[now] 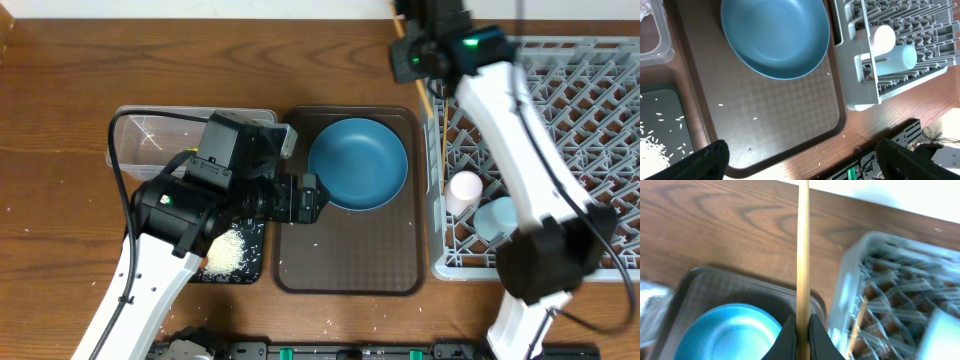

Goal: Sort waste into correct bins and load items into the dishwasher rack
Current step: 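Lower the chopsticks upright into the rack and open the right gripper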

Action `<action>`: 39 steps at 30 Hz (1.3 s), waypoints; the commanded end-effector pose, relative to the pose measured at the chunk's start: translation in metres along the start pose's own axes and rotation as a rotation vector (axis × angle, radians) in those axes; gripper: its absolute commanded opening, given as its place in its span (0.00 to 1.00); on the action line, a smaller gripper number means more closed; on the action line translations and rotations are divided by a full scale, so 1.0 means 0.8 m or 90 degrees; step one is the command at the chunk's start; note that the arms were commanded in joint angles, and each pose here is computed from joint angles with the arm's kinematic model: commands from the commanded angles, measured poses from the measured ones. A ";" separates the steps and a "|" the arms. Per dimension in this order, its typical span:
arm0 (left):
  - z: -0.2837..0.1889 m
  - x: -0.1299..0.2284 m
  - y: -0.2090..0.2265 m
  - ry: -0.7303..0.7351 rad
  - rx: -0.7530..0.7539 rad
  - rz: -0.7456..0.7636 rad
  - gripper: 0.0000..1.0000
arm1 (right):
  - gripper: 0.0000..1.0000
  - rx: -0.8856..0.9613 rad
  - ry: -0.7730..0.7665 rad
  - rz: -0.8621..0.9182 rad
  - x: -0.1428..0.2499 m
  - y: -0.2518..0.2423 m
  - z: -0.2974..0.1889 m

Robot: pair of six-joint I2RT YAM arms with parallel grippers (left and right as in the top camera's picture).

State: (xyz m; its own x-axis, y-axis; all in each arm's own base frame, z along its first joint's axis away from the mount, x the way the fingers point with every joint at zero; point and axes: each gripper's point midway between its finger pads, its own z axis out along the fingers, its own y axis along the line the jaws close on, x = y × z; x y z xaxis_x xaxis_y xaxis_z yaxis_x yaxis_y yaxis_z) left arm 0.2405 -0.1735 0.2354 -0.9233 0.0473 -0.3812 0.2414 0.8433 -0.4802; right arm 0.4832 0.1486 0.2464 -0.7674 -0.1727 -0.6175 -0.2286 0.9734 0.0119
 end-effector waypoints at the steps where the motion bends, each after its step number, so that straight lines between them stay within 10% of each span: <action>1: 0.002 0.001 0.004 0.002 -0.007 0.001 0.96 | 0.01 0.025 0.032 0.040 0.016 -0.030 -0.010; 17: 0.002 0.001 0.004 0.002 -0.007 0.001 0.96 | 0.01 0.074 0.207 0.152 0.138 -0.100 0.053; 32: 0.002 0.001 0.004 0.002 -0.007 0.001 0.96 | 0.02 0.041 0.219 0.150 0.158 -0.082 0.073; 37: 0.002 0.001 0.004 0.002 -0.007 0.001 0.96 | 0.43 0.041 0.218 0.150 0.157 -0.082 0.073; 39: 0.002 0.001 0.004 0.002 -0.007 0.001 0.96 | 0.45 0.041 0.218 0.150 0.157 -0.082 0.073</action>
State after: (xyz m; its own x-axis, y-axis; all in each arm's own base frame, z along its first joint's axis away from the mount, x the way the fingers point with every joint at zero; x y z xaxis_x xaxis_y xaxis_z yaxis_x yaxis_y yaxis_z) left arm 0.2405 -0.1735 0.2354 -0.9233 0.0473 -0.3812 0.2414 0.8433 -0.4802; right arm 0.4390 0.0652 0.1278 -0.9466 0.0356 -0.3205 0.0161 0.9979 0.0633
